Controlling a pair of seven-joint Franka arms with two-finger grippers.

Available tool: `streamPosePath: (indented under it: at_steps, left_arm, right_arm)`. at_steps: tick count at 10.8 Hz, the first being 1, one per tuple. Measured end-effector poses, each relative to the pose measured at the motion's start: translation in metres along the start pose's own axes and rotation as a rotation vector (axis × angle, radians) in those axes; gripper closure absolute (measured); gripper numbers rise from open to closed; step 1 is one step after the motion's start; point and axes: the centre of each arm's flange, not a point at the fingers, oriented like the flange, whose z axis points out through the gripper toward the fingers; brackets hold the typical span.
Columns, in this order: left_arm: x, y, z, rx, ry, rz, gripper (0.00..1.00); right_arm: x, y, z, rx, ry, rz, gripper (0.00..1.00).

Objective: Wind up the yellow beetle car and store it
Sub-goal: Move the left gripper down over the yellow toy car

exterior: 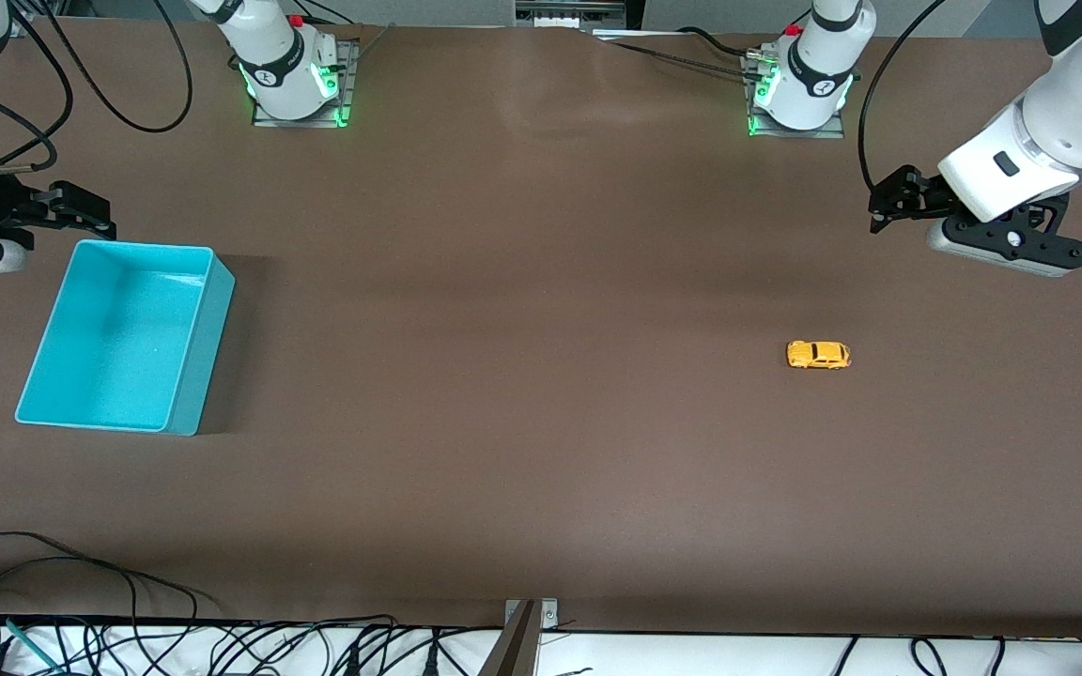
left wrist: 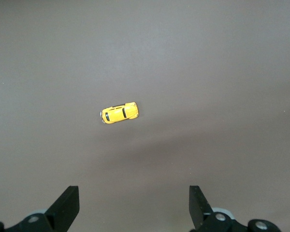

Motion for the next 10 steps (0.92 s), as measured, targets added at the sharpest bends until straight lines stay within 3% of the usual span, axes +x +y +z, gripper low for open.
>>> streamPosePath:
  at_steps: [10]
  left_arm:
    - [0.0017, 0.004, 0.004, -0.002, -0.008, 0.018, 0.0]
  right_arm:
    - [0.0, -0.0001, 0.0, 0.0, 0.0, 0.0, 0.0]
